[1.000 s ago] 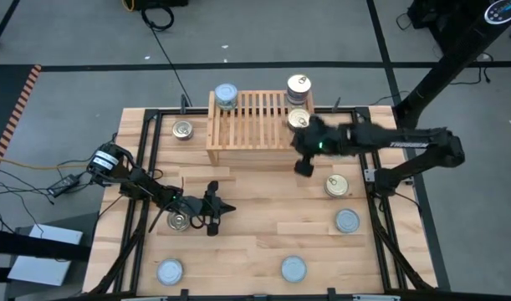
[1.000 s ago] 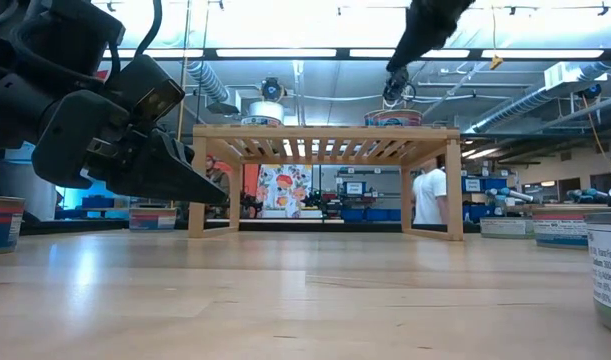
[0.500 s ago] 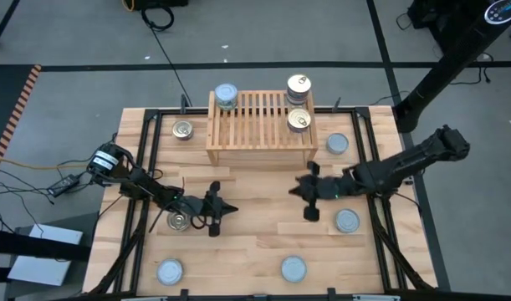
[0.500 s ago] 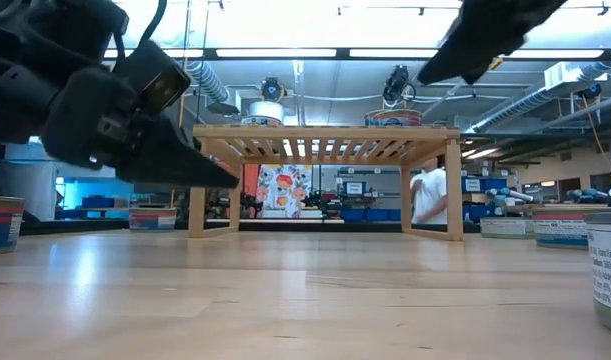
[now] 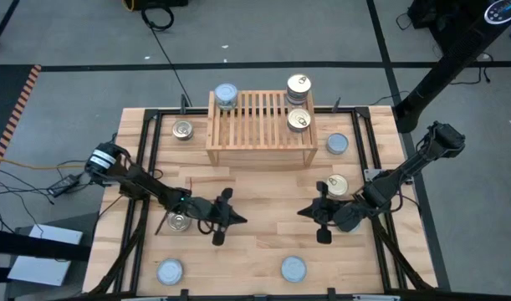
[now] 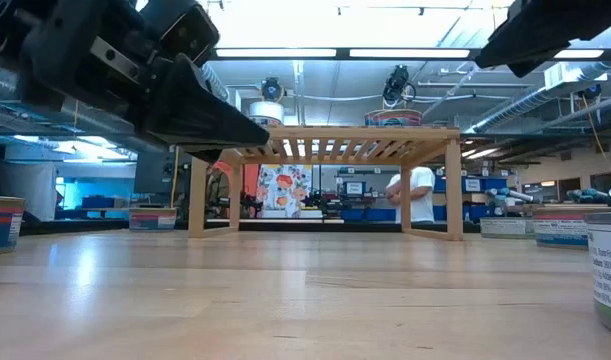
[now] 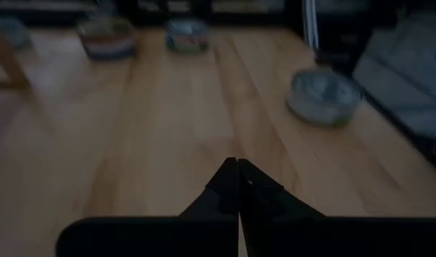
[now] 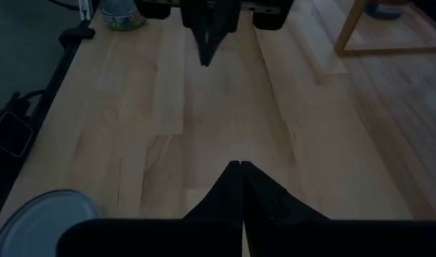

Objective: Stack canned seafood by type on shelf
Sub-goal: Put the green tuna can on the shelf

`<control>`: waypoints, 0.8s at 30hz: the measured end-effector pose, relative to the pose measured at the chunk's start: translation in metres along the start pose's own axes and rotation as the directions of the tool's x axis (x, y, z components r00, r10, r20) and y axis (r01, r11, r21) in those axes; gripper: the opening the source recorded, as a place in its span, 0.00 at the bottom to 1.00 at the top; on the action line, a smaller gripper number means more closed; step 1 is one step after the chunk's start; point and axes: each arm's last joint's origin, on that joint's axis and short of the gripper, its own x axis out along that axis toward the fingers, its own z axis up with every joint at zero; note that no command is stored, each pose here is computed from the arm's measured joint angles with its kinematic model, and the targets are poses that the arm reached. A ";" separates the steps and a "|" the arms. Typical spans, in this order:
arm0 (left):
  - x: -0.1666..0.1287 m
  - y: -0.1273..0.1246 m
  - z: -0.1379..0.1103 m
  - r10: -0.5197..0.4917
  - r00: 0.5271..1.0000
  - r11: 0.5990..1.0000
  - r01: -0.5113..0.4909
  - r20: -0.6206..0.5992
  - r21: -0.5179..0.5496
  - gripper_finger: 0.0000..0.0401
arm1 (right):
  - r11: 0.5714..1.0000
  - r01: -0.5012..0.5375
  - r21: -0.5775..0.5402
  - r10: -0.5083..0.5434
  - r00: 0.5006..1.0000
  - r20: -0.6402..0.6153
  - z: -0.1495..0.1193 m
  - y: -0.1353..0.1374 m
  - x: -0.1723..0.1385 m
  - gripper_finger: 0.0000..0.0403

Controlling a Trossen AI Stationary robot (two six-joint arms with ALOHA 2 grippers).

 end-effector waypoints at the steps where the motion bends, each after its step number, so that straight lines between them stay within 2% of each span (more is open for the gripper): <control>1: 0.001 -0.001 0.005 -0.002 0.999 1.000 0.003 -0.043 0.008 0.00 | 1.000 -0.003 -0.004 0.003 1.000 -0.001 -0.001 0.001 -0.001 0.01; 6: -0.002 -0.005 0.036 0.040 0.959 0.997 -0.020 -0.281 0.072 0.00 | 0.999 -0.018 -0.029 0.018 1.000 0.000 -0.006 0.008 -0.005 0.01; 11: -0.021 -0.015 0.075 0.036 0.942 0.989 0.014 -0.335 0.145 0.00 | 0.998 -0.042 -0.052 0.042 0.999 0.003 -0.010 0.015 -0.010 0.01; 15: -0.039 -0.014 0.093 0.075 0.935 0.987 -0.020 -0.347 0.159 0.00 | 0.998 -0.043 -0.051 0.043 0.999 0.008 -0.011 0.018 -0.012 0.01; 17: -0.048 -0.014 0.095 0.080 0.929 0.989 -0.029 -0.362 0.144 0.00 | 0.999 -0.049 -0.007 0.049 0.999 -0.011 -0.013 0.018 -0.013 0.01; 20: -0.056 -0.016 0.096 0.096 0.926 0.990 -0.051 -0.364 0.132 0.00 | 0.993 -0.046 0.106 0.058 0.992 -0.115 -0.023 0.015 -0.015 0.02; 24: -0.057 -0.024 0.089 0.107 0.946 0.986 -0.063 -0.307 0.151 0.00 | 0.971 0.104 0.213 -0.045 0.962 -0.268 -0.038 0.003 -0.018 0.01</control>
